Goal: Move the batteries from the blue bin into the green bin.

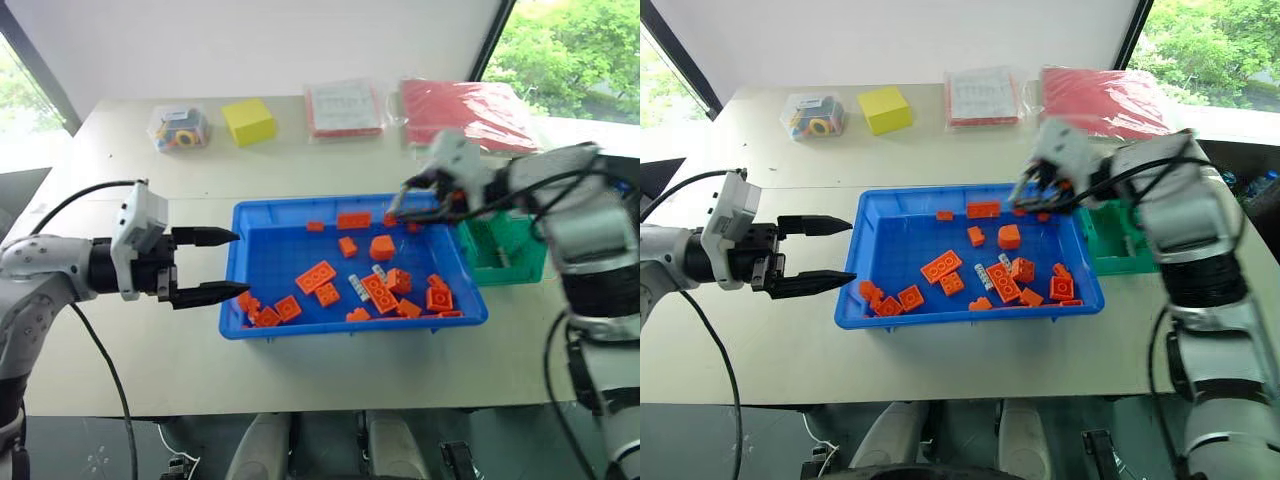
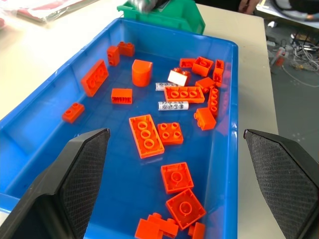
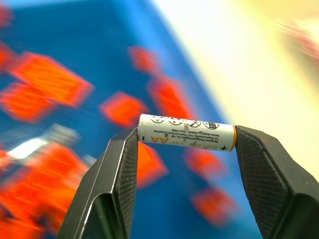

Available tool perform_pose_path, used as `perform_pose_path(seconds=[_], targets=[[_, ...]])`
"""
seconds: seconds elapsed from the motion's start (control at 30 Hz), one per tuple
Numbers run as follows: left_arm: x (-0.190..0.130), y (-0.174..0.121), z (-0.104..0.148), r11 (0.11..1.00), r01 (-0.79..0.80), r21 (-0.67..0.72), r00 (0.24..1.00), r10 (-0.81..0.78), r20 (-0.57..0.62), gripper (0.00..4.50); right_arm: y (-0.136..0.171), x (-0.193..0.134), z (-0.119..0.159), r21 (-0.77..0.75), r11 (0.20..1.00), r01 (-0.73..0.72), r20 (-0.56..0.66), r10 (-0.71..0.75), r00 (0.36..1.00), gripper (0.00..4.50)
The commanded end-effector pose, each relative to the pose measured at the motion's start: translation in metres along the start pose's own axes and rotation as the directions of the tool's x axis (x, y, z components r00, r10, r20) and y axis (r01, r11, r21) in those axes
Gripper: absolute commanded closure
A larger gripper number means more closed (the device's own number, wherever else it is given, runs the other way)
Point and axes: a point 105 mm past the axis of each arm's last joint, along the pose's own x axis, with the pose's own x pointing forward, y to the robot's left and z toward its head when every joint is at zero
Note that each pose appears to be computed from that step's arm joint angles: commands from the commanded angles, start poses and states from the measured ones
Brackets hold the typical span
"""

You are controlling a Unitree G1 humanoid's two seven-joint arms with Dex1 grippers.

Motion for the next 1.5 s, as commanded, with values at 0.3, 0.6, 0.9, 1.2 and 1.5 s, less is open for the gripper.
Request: perform_pose_path(seconds=[0.3, 0.6, 0.9, 1.2, 1.5], targets=[[0.009, 0.008, 0.011, 0.998, 0.037, 0.059, 0.999, -0.039, 0.035, 0.0, -0.029, -0.033, -0.064, 0.005, 0.968, 0.25, -0.166, -0.246, 0.955, 0.05], [0.01, 0.013, 0.014, 0.997, 0.043, 0.065, 0.998, -0.046, 0.04, 0.0, 0.017, -0.014, 0.023, -0.131, 0.99, -0.055, 0.217, 0.083, 0.973, 0.05], [0.011, 0.009, 0.018, 0.997, 0.03, 0.074, 0.998, -0.033, 0.045, 0.0, 0.091, 0.039, 0.022, -0.489, 0.733, -0.472, 0.043, 0.561, 0.827, 0.05], [0.0, 0.0, 0.019, 0.997, -0.043, 0.064, 0.998, 0.041, 0.046, 0.0, 0.117, 0.082, 0.014, -0.598, 0.542, -0.591, -0.111, 0.674, 0.73, 0.05], [-0.007, -0.007, 0.018, 0.994, -0.094, 0.049, 0.995, 0.091, 0.045, 0.0, 0.131, 0.098, 0.004, -0.637, 0.445, -0.63, -0.179, 0.708, 0.683, 0.05]])
